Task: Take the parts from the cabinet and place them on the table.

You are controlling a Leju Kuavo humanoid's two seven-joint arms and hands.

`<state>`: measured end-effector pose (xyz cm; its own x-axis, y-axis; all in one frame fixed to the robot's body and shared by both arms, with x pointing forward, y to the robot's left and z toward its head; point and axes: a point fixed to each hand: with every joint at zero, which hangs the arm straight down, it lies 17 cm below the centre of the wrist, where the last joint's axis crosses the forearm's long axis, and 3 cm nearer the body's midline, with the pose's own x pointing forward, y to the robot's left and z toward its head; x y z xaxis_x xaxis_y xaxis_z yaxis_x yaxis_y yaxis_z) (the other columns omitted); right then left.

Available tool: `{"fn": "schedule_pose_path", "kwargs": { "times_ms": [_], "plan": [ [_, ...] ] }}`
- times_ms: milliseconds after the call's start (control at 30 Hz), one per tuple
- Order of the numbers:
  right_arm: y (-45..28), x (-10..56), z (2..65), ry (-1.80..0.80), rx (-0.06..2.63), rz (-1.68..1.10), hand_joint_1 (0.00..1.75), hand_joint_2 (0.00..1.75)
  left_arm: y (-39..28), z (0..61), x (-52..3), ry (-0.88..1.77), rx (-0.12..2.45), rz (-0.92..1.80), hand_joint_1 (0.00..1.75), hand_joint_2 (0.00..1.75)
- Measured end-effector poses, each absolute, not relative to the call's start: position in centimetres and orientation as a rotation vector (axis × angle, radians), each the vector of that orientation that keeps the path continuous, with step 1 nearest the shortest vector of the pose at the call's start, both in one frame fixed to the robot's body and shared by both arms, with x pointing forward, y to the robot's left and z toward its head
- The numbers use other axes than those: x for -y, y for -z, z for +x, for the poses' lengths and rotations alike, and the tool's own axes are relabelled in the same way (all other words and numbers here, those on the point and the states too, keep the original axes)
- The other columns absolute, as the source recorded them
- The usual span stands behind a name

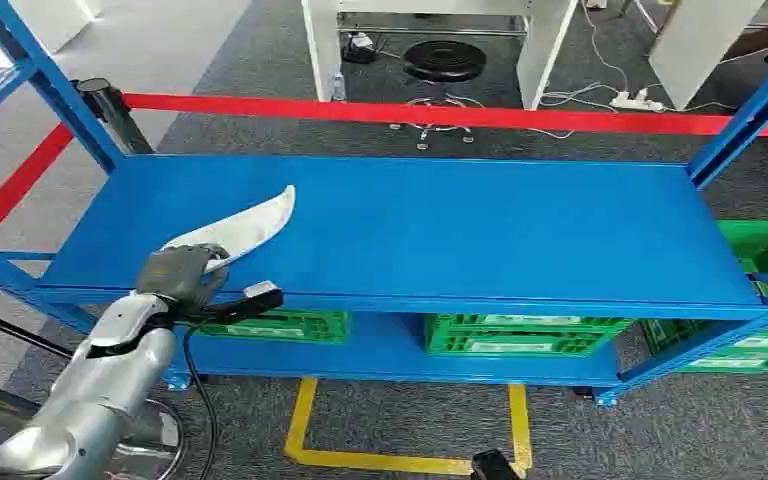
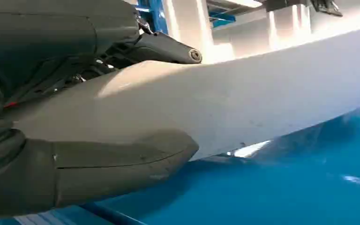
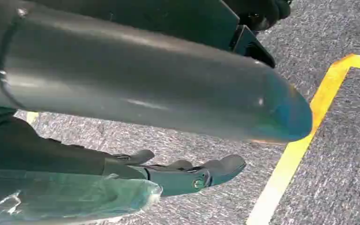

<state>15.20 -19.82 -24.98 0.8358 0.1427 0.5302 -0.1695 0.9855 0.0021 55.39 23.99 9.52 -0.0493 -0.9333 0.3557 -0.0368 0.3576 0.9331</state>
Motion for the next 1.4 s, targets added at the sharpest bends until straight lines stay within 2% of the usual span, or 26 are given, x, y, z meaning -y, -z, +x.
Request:
{"fn": "schedule_pose_path", "kwargs": {
  "times_ms": [333,733,1167,1400],
  "plan": [
    [24.9,20.1,15.2,-0.140,0.580,0.043,0.00,0.00,-11.6,52.8,-21.4,0.884,1.579,0.910,1.75,1.75],
    [24.3,21.6,15.3,-0.023,0.663,0.001,0.00,0.00,-20.5,41.2,-15.0,0.717,1.993,0.901,1.75,1.75],
    [24.6,24.1,15.0,-0.007,0.654,-0.125,0.00,0.00,-24.2,35.4,-14.0,0.625,2.136,0.904,1.75,1.75],
    [25.0,24.8,14.2,0.037,0.616,-0.149,0.00,0.00,-24.6,32.9,-13.4,0.521,2.187,0.813,1.75,1.75]
  ]
}}
